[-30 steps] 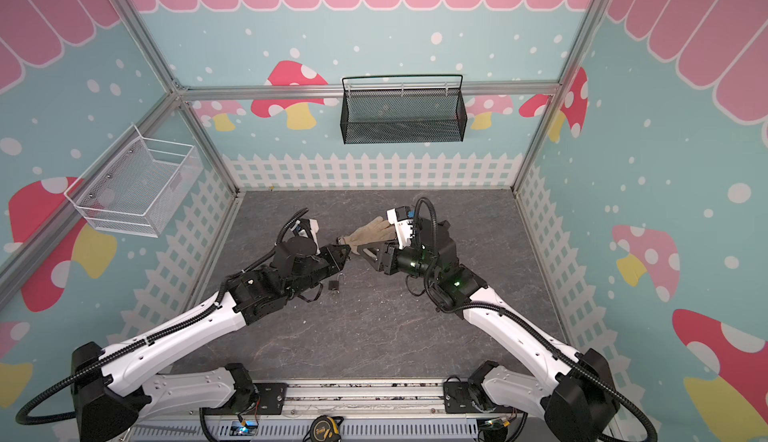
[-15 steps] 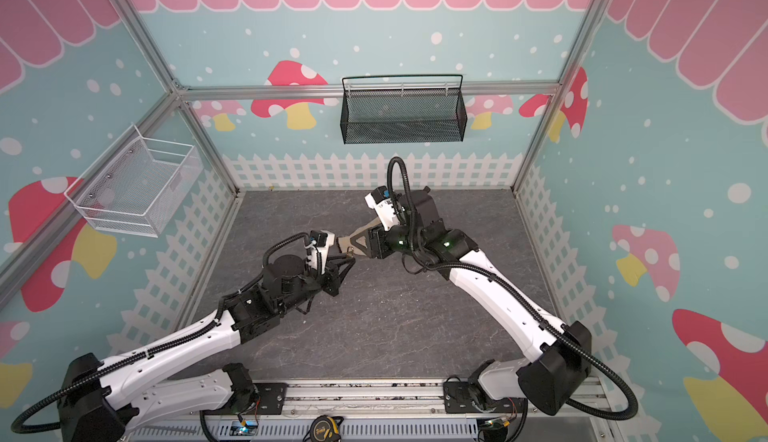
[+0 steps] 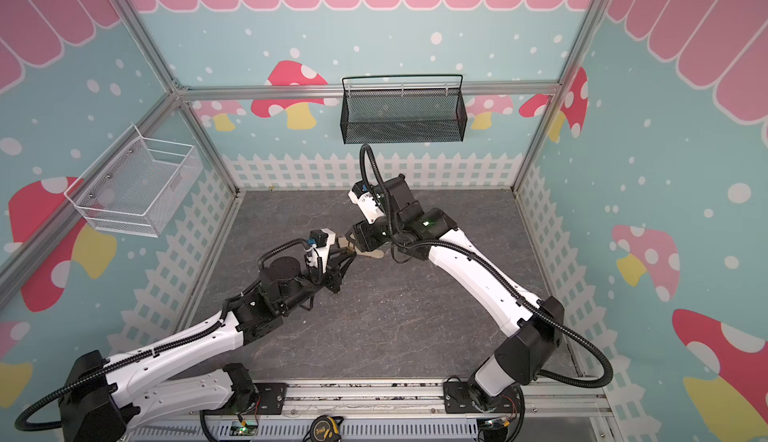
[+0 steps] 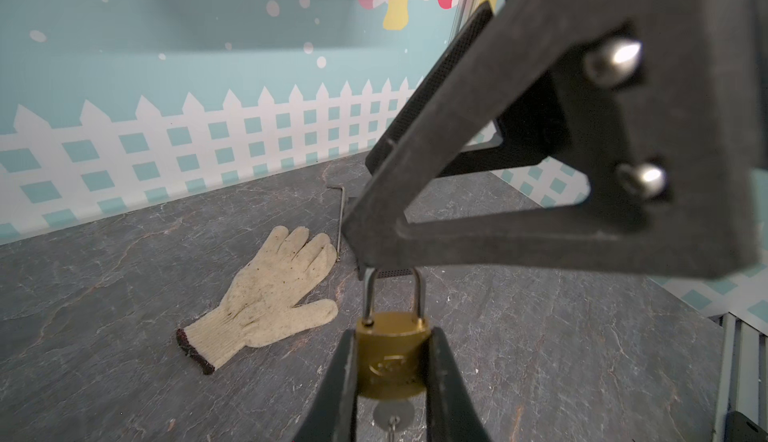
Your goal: Unlock with the key
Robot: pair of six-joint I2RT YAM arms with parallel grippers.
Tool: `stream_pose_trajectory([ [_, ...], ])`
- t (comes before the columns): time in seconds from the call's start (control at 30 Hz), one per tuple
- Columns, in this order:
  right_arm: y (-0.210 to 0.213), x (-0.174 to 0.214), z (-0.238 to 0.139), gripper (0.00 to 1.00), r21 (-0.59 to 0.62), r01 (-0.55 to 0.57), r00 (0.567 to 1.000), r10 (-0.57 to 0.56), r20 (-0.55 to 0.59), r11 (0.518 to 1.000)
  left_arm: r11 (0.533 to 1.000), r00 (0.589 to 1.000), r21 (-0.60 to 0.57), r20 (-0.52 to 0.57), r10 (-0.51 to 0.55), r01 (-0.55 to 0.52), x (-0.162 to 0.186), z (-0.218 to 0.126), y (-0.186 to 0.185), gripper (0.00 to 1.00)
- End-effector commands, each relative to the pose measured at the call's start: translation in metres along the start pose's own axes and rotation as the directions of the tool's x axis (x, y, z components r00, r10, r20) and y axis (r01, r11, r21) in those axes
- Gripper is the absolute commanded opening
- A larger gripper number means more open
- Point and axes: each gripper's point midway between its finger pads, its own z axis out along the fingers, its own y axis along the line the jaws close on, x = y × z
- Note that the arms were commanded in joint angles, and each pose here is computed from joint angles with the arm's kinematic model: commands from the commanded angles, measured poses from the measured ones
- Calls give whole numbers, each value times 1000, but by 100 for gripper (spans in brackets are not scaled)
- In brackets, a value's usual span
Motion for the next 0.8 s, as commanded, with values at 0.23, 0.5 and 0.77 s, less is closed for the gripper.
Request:
stream_pose_trajectory([
  [0.23,-17,8,5,59,108,56,996,-47,-80,993,999,999,-30,22,38,-37,-4,-1,5,0],
  [0.5,-25,16,2,60,154,87,989,-66,-134,984,999,998,-39,42,37,-36,-7,-5,7,0],
  [0.77,-10,16,-10,61,82,109,990,-101,-99,991,999,998,-33,51,38,-36,-10,-4,6,0],
])
